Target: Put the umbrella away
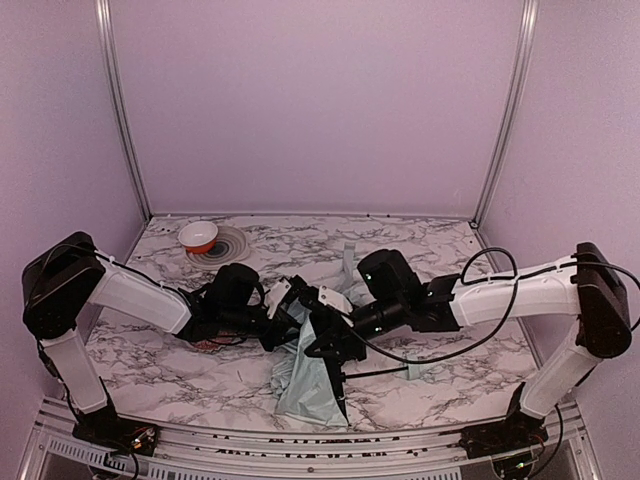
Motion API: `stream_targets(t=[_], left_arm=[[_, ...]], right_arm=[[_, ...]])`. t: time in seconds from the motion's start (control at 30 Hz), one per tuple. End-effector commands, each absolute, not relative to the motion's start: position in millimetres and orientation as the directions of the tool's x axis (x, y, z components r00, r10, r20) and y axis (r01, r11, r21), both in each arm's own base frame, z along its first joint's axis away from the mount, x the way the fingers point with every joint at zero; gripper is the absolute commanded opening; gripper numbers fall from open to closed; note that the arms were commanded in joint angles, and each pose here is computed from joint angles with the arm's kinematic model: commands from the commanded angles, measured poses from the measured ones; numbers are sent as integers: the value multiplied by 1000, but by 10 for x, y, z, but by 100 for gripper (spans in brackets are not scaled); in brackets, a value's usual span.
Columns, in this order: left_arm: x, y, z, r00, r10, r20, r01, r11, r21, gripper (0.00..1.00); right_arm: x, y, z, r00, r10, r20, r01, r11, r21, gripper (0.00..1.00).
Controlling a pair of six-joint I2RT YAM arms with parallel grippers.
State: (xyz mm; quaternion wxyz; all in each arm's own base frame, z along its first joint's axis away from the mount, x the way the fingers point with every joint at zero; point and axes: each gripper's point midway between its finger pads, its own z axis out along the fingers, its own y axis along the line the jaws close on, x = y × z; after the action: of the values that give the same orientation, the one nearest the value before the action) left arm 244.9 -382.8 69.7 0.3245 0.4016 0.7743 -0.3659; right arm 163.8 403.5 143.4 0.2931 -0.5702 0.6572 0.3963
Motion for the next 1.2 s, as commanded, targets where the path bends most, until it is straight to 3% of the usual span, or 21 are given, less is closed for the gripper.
stream_targets(t=[0.0, 0.03, 0.17, 0.27, 0.43, 0.67, 0.83, 0.93, 1.03, 1.17], left_arm=[[2400, -3688, 392, -500, 468, -728, 846, 442, -297, 0], [2392, -3689, 387, -495, 473, -728, 850, 438, -294, 0], [2227, -3734, 428, -423, 518, -744, 898, 346, -270, 0], [2123, -3729, 425, -397, 535, -746, 915, 298, -273, 0], [2001, -3791, 419, -401, 540, -740, 916, 230, -328, 0], [2062, -3798, 434, -429, 524, -736, 903, 235, -359, 0], [2278, -3666, 602, -431, 480, -764, 900, 293, -323, 45], [2301, -3589, 831, -339, 462, -819, 936, 252, -245, 67], [2258, -3547, 1103, -222, 441, -870, 970, 187, -152, 81], [2177, -3576, 1428, -158, 393, -906, 986, 116, -121, 87]], right_arm=[[1659, 4225, 1808, -217, -426, -878, -972, 15, 233, 9], [1660, 4244, 1885, -213, -405, -889, -973, 7, 230, 0], [1814, 4274, 2336, -210, -259, -943, -977, 29, 210, 0], [2289, 4165, 2474, -280, -163, -946, -950, 186, 249, 0], [3110, 3888, 2165, -363, -101, -926, -831, 485, 272, 0], [3475, 3794, 1598, -525, -58, -849, -737, 530, 420, 0], [3176, 3934, 1822, -506, -66, -860, -818, 355, 453, 0], [3013, 3940, 2095, -457, -61, -888, -863, 275, 425, 0], [2909, 3918, 2270, -427, -62, -902, -885, 232, 403, 0], [2768, 3915, 2391, -417, -75, -906, -901, 165, 401, 0]])
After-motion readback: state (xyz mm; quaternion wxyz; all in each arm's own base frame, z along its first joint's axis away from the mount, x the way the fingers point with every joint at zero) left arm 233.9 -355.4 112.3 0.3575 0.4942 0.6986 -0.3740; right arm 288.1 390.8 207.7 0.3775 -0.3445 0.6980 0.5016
